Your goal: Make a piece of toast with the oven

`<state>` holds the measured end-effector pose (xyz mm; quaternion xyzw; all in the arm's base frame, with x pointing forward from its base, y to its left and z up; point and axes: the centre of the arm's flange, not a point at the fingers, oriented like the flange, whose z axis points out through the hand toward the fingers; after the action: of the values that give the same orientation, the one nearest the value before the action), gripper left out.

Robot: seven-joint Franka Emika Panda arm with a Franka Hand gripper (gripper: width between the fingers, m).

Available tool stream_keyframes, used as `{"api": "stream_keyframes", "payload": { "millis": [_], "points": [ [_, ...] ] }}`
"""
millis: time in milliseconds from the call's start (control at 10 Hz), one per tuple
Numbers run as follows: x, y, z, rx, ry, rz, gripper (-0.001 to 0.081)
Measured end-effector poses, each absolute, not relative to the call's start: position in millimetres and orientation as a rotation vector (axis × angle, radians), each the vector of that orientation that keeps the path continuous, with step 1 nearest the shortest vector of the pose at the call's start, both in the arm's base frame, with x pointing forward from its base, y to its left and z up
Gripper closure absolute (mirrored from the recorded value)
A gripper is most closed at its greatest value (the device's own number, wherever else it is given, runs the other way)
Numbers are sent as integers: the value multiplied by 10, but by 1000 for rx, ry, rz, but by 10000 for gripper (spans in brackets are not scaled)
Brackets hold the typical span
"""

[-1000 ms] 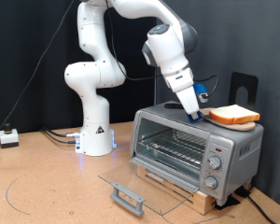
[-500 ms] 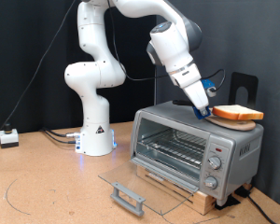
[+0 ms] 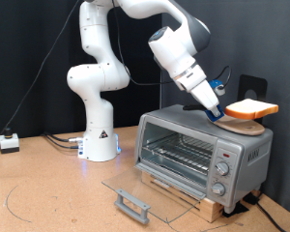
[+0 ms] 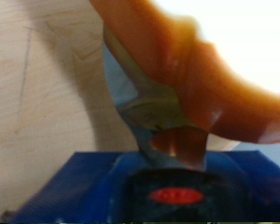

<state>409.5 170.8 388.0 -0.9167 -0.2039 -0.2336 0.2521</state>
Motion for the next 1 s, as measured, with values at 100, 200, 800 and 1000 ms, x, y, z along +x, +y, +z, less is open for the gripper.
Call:
{"api": "stream_keyframes", "payload": {
  "millis": [100, 200, 800, 1000],
  "points": [
    [4087, 1668, 3859, -2482, -547, -648, 382],
    [4082, 1608, 3850, -2463, -559, -682, 382],
    [4000, 1252, 3832, -2429, -617, -709, 382],
    [3926, 1140, 3848, -2416, -631, -687, 382]
  ]
}}
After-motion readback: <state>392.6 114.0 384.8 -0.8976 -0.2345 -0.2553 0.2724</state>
